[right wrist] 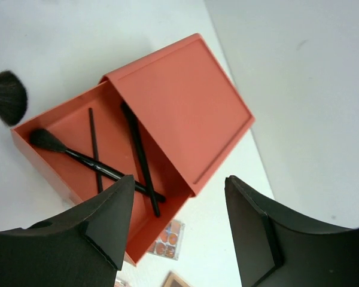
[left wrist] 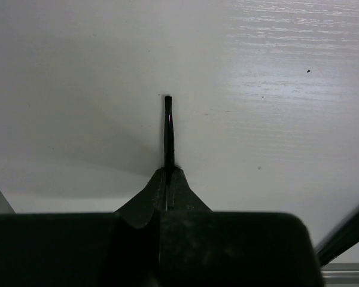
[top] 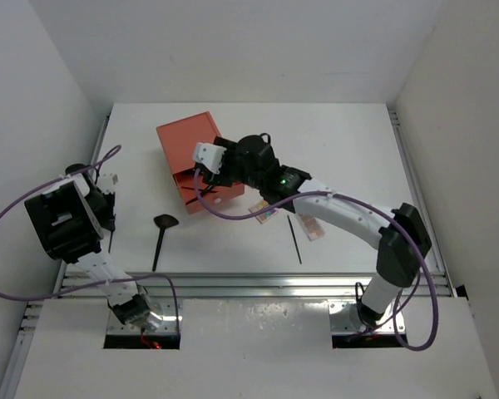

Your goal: Organize the makeup

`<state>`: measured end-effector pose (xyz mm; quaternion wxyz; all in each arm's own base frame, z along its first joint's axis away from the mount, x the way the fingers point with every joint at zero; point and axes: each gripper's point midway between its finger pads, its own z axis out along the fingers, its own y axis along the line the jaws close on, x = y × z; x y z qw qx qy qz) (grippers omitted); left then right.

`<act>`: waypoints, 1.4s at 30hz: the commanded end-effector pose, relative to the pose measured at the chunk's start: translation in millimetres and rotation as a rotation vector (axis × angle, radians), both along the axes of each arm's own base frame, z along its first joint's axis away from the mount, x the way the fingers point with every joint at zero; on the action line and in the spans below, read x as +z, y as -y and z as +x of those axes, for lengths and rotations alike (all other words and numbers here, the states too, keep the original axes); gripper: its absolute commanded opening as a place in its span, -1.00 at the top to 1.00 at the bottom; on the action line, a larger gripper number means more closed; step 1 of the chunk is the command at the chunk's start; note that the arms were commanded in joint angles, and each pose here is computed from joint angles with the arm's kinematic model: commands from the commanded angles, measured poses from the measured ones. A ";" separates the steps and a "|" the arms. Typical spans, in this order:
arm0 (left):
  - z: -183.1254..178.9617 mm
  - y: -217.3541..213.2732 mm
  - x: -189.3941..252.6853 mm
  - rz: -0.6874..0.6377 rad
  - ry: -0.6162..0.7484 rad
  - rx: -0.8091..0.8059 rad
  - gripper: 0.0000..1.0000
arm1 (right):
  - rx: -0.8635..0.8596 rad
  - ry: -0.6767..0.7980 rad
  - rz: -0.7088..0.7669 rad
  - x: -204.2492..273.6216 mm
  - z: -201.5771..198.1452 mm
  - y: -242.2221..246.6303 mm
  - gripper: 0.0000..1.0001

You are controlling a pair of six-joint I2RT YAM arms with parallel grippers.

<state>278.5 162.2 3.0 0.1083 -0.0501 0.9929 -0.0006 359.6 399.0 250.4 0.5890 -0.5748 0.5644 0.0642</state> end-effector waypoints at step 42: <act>115.2 335.6 166.4 -0.009 0.470 -0.925 1.00 | -0.535 -0.205 0.112 -54.7 -51.9 205.8 -0.33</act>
